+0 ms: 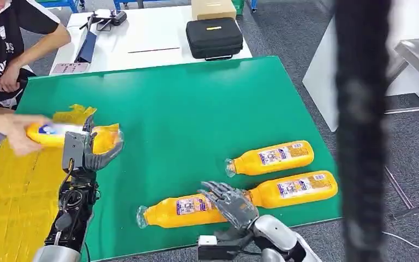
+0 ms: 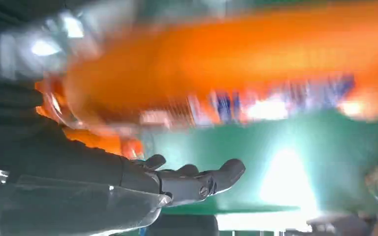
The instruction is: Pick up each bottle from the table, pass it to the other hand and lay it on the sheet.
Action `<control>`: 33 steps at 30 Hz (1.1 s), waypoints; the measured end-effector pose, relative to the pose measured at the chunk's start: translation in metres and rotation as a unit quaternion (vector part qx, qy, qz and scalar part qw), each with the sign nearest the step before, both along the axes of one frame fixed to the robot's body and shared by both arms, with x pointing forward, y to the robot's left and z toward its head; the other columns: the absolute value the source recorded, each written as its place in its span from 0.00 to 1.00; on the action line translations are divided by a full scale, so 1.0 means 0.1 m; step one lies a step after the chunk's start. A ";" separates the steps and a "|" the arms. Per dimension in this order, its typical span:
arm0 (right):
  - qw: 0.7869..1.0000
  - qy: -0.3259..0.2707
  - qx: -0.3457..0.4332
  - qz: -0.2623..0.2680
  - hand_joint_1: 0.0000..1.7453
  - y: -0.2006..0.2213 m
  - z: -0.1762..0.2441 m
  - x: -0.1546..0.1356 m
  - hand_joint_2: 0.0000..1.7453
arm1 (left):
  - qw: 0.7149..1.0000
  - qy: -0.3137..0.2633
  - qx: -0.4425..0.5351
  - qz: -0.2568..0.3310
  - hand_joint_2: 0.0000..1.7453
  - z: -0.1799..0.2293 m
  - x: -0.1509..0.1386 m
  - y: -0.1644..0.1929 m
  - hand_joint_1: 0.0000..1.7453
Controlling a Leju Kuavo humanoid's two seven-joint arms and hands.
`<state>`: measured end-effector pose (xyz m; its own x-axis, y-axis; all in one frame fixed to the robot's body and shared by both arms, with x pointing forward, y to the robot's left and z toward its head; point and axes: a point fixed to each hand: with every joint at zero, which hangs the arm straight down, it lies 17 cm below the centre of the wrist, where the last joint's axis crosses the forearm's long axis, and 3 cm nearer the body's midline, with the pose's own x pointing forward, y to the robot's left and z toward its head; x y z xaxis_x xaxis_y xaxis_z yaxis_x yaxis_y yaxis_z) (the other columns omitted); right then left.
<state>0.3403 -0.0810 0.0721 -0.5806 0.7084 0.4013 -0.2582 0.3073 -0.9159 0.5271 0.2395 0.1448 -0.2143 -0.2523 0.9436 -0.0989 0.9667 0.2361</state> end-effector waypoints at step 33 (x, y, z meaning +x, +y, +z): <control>0.992 0.112 0.041 0.038 0.00 0.30 -0.18 0.06 1.00 | 1.000 0.013 -0.010 0.005 1.00 -0.14 -0.08 -0.02 0.00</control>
<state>0.3467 -0.0506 0.0537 -0.5203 0.6260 0.5810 -0.4772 0.3511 -0.8056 0.5192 0.2379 0.1307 -0.1877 -0.2347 0.9538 -0.1037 0.9703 0.2184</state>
